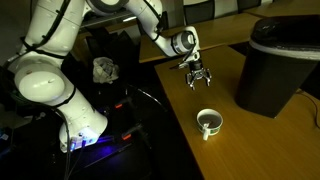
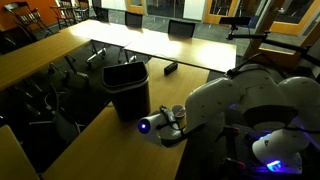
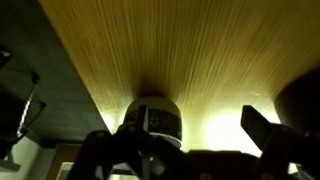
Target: Remove the marker from the cup and put it on the table
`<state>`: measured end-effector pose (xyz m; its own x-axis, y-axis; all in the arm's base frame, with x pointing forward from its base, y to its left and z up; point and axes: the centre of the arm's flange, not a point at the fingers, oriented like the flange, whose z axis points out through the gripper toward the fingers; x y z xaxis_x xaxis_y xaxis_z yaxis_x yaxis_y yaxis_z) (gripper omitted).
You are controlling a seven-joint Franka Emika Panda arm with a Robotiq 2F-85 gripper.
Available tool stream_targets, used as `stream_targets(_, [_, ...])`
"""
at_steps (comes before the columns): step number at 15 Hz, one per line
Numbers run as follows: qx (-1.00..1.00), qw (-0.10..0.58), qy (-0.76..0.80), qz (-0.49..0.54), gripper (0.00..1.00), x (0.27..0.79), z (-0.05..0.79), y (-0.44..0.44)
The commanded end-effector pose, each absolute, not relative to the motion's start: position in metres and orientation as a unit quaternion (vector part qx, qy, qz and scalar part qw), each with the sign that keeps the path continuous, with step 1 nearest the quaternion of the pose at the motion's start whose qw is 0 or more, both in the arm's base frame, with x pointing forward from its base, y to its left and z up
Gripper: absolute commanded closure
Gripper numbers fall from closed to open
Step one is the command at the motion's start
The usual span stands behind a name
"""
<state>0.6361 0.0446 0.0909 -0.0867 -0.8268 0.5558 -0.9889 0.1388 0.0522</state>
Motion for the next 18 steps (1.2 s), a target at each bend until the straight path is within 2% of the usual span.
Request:
stream_targets(1, [0.6,0.191,-0.763,0.148,0.0,0.644,0.103,0.016])
stream_targets(6, [0.479,0.254,-0.833,0.111,0.0,0.654,0.123,-0.063])
stream_targets(9, [0.419,0.265,-0.865,0.075,0.0,0.649,0.13,-0.085])
stream_targets(10, [0.405,0.263,-0.873,0.066,0.04,0.646,0.129,-0.087])
stream_targets(11, [0.391,0.262,-0.88,0.058,0.15,0.642,0.127,-0.089])
stream_targets(13, [0.368,0.254,-0.893,0.051,0.23,0.636,0.118,-0.093])
stream_targets(14, [0.356,0.253,-0.898,0.05,0.34,0.633,0.113,-0.095])
stream_targets(15, [0.347,0.249,-0.903,0.05,0.39,0.629,0.108,-0.099])
stream_targets(18, [0.318,0.239,-0.916,0.053,0.25,0.62,0.099,-0.116])
